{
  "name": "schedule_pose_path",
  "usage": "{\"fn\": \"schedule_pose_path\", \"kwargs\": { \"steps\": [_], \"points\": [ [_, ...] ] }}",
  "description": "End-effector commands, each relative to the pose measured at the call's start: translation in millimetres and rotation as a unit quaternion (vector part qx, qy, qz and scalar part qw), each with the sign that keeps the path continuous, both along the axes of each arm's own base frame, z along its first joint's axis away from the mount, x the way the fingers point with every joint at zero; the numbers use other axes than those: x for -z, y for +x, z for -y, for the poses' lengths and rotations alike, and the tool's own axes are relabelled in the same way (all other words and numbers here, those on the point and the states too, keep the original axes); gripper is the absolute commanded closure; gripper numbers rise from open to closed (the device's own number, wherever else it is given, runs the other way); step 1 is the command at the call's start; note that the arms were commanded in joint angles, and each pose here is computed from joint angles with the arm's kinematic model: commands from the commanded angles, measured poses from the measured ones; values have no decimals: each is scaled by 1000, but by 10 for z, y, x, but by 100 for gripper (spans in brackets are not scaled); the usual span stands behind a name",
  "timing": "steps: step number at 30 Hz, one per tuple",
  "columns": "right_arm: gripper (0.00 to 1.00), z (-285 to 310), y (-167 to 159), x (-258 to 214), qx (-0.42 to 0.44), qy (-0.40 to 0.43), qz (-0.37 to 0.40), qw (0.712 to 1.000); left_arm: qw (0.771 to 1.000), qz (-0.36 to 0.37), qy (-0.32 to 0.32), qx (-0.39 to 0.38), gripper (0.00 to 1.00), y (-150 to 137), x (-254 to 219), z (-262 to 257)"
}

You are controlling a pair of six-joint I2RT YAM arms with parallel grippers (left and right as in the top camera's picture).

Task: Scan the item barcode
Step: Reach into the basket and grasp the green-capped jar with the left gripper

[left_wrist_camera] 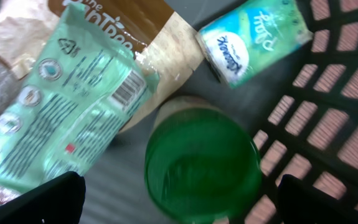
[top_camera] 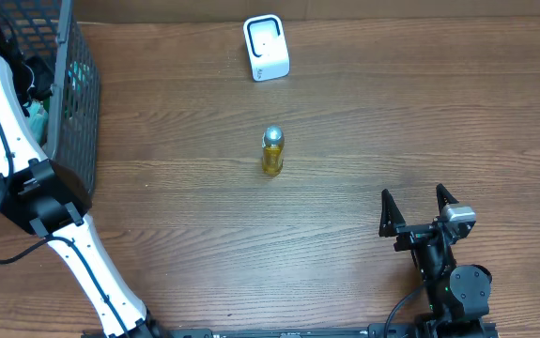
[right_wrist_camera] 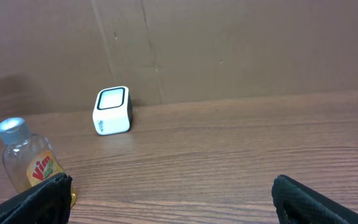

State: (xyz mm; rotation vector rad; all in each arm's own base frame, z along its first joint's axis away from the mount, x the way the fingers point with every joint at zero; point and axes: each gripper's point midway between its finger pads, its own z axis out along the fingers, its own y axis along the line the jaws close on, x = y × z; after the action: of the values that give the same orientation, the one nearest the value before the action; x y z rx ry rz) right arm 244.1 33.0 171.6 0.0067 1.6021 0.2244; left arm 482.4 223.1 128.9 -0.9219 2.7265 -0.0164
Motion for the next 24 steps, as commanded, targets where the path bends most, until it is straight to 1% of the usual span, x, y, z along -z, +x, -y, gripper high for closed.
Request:
{"fn": "schedule_pose_path", "kwargs": {
  "steps": [1, 6, 8, 10, 13, 15, 17, 18, 21, 24],
  "points": [
    [0, -8, 1, 21, -1, -2, 2, 1000, 1000, -15, -22, -13, 0, 53, 288, 28],
    [0, -8, 1, 21, -1, -2, 2, 1000, 999, -28, -28, -15, 0, 39, 423, 33],
    [0, -8, 1, 21, -1, -2, 2, 1000, 999, -30, -26, -15, 3, 35, 428, 27],
    [0, -8, 1, 21, -1, -2, 2, 1000, 999, -32, -22, -16, 8, 28, 430, 13],
    [0, -8, 1, 21, -1, -2, 2, 1000, 999, -34, -20, -16, 21, 21, 431, 6],
    [0, -8, 1, 21, -1, -2, 2, 1000, 999, -35, -20, -16, 36, 14, 433, 8],
    [0, -8, 1, 21, -1, -2, 2, 1000, 999, -34, -20, -16, 55, 8, 424, -7],
    [0, -8, 1, 21, -1, -2, 2, 1000, 999, -32, -19, -16, 58, 7, 403, -14],
    [0, -8, 1, 21, -1, -2, 2, 1000, 1000, -15, -14, -19, 63, 12, 229, -43],
    [0, -8, 1, 21, -1, -2, 2, 1000, 999, 29, 2, -24, 62, 49, -161, -74]
  ]
}}
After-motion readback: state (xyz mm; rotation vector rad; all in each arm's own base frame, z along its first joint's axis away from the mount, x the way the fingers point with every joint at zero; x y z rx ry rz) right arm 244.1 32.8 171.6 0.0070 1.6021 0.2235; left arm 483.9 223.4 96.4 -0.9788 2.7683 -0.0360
